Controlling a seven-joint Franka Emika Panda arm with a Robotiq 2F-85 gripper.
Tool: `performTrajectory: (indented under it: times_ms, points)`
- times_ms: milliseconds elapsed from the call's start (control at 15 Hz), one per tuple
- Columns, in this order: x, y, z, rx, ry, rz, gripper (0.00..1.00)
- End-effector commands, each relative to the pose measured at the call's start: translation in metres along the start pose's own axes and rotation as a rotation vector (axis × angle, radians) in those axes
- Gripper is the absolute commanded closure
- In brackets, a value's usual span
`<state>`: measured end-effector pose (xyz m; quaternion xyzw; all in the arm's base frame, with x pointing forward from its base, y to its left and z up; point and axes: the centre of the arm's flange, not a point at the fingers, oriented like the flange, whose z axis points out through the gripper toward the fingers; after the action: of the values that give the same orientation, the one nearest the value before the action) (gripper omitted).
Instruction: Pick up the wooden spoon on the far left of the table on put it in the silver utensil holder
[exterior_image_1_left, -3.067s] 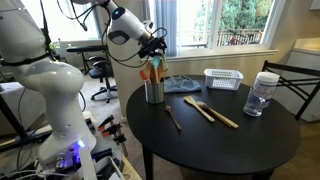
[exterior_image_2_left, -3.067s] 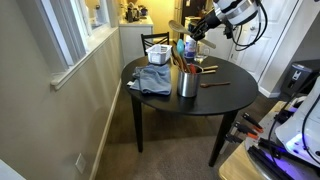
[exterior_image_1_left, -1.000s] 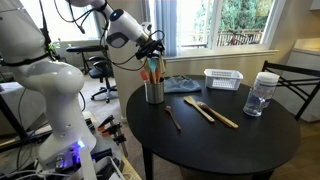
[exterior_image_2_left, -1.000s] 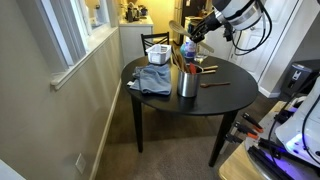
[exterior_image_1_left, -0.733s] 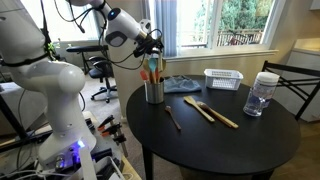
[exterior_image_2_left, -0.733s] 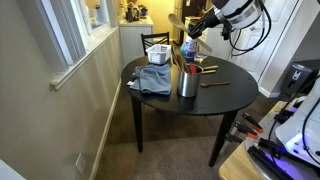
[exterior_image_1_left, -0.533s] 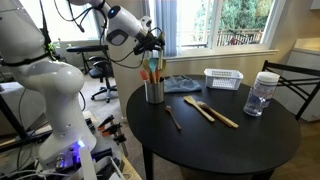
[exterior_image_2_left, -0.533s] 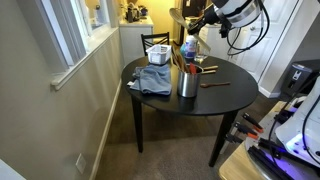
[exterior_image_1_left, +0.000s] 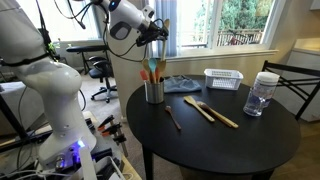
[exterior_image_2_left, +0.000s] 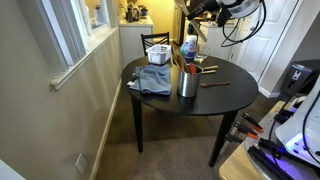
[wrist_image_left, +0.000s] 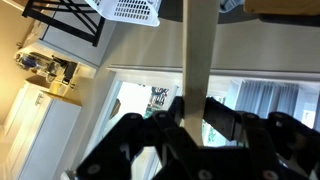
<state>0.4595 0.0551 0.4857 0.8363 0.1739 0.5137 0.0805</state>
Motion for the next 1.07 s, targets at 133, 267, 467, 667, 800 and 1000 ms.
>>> performTrajectory:
  times_ms: [133, 267, 467, 667, 800, 1000]
  points:
    - [-0.038, -0.025, 0.012, 0.024, 0.019, 0.040, 0.90]
    - [-0.044, -0.028, 0.013, 0.031, 0.008, 0.055, 0.90]
    - [-0.047, -0.031, 0.013, 0.037, 0.003, 0.065, 0.90]
    - [-0.048, -0.032, 0.014, 0.041, 0.006, 0.070, 0.90]
    - [-0.048, -0.031, 0.015, 0.042, 0.025, 0.047, 0.90]
    - [-0.042, -0.031, 0.015, 0.062, 0.042, -0.010, 0.90]
